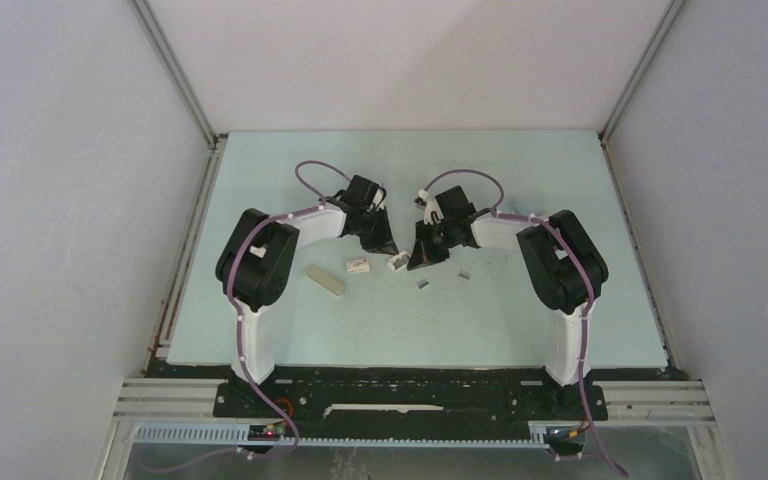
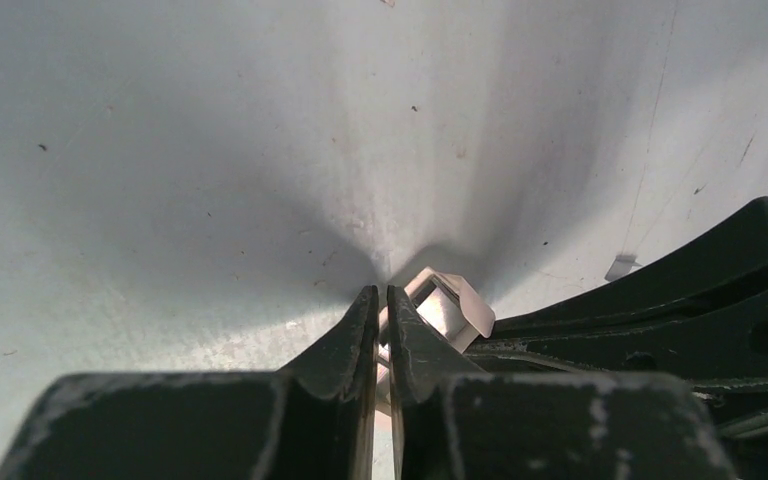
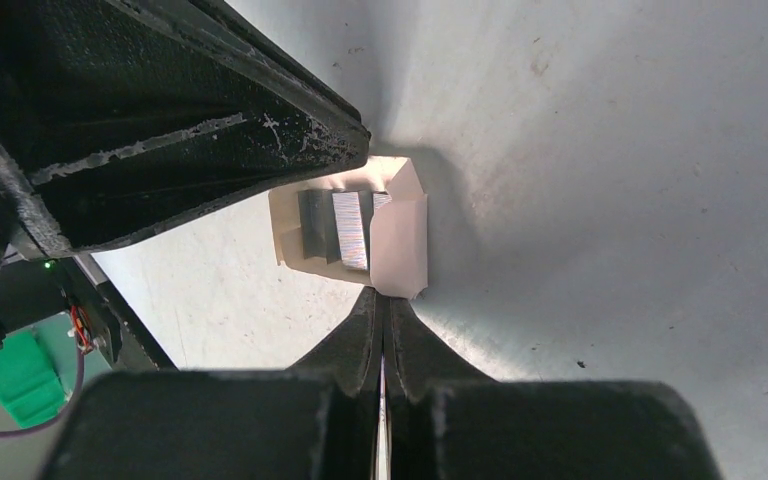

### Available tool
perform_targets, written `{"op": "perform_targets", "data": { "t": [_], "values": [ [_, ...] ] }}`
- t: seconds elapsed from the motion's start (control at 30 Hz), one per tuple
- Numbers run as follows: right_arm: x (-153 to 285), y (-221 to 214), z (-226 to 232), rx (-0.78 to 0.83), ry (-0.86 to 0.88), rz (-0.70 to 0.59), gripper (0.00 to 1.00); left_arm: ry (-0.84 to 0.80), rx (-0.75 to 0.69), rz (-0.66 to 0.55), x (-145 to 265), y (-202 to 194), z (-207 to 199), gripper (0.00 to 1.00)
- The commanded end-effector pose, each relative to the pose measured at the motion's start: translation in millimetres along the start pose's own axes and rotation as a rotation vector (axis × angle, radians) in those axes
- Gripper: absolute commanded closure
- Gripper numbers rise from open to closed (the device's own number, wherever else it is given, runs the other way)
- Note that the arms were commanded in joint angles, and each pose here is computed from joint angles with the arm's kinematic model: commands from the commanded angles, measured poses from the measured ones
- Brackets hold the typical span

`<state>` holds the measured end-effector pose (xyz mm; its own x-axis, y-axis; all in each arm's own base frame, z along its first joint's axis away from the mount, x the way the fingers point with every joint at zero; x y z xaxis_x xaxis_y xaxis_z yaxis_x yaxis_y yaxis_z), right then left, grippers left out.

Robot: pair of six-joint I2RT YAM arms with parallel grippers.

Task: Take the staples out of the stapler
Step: Adjust the staple box at the center of the board.

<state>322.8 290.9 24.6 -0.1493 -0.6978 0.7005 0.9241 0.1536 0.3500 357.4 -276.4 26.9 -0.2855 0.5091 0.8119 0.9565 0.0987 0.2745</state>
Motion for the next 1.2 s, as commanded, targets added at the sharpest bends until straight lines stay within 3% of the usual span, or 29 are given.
{"op": "perform_targets", "data": {
  "t": [0.0,0.17,0.7,0.9,1.17],
  "values": [
    [2.2,11.1,-3.1,0.005,-0.032,-0.05,1.0,-0.028,-0.026,0.006,5.1,-7.7,-5.6,0.89],
    [1.9,10.4,-3.8,0.01,-0.034,-0.047,1.0,-0.032,-0.033,0.001,7.5,-8.9,-8.8,0.89],
    [7.1,3.1,-12.8,0.006,-0.054,-0.015,1.0,0.049,-0.024,-0.192,39.7,24.0,-4.5,0.82],
    [6.2,2.3,-13.3,0.007,-0.057,-0.012,1.0,0.135,-0.015,-0.127,24.7,12.3,18.0,0.9],
    [4.0,0.8,-12.5,0.012,-0.057,-0.007,1.0,0.066,-0.051,-0.056,9.9,3.5,5.0,0.93]
  ]
}}
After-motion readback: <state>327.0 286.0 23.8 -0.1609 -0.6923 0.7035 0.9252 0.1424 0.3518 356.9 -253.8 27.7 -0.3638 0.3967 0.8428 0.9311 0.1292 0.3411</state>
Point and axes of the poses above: each gripper's point midway between its finger pads, its own x axis back along the fingers, its own z axis along the line the jaws close on, y = z × x, the point moved 1 cm from there along x, back along the fingers, and after that the axes turned 1 degree about -x, right-handed, at the moved point
